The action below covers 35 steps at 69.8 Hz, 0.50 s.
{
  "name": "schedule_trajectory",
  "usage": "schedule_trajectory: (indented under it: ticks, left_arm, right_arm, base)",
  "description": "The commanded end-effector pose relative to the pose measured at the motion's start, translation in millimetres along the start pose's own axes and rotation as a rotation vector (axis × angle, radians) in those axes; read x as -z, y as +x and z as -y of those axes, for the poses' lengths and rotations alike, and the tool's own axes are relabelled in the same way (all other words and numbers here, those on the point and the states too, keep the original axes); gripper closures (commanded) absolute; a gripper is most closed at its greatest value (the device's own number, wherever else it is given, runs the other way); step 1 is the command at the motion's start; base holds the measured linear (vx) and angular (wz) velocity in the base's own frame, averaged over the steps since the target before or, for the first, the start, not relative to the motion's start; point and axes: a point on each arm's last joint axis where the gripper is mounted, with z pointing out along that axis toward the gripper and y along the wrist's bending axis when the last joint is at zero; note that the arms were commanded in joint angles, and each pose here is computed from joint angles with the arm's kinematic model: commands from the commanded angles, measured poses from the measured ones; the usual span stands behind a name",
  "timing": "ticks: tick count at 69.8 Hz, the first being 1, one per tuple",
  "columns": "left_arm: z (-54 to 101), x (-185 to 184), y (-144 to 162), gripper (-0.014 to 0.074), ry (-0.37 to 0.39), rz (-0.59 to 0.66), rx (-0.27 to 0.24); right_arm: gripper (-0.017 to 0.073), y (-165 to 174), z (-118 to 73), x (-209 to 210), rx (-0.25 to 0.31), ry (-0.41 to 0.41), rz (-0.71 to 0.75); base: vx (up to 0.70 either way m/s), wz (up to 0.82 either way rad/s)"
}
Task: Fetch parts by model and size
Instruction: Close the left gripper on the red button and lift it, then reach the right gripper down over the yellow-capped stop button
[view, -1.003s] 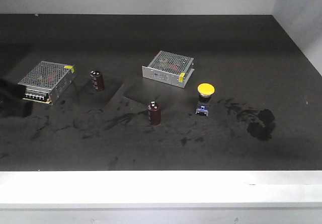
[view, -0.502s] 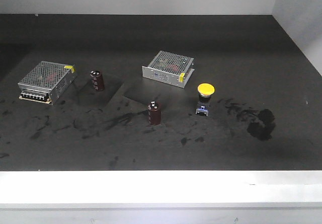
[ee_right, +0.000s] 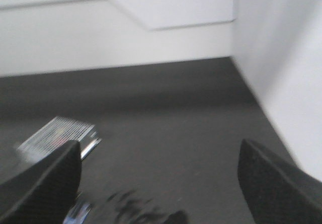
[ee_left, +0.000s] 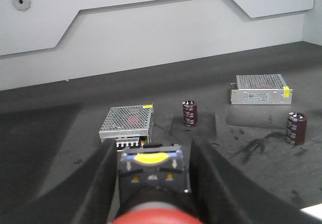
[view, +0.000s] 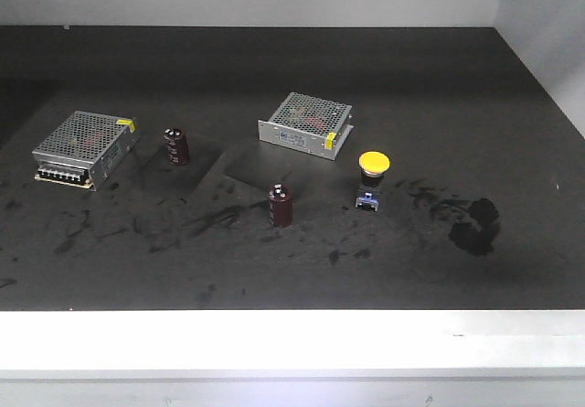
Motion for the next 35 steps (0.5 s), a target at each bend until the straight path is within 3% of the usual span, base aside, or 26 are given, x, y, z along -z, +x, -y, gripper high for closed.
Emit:
schedule_trajectory:
  ticks: [1,9,21,35]
  left_arm:
    - [-0.5,0,-13,0.06,0.004,0.083,-0.013]
    - [-0.5,0,-13,0.06,0.004,0.083,-0.013]
    - [-0.5,0,-13,0.06,0.003,0.081,-0.013]
    - [-0.5,0,-13,0.06,0.004,0.079,-0.012]
  right_arm:
    - [-0.0035,-18,-13.6,-3,0.066,-0.068,0.075]
    - [-0.0035,-23,-40.0,-17,0.137,-0.183,0.02]
    - [-0.0035,-34,-76.4,-46,0.161,-0.29,-0.085]
    - [-0.0035,-42,-100.1,-92,0.084,-0.272,-0.303]
  base:
    - [0.0,0.0]
    - [0.0,0.0]
    - [0.0,0.0]
    - [0.0,0.0]
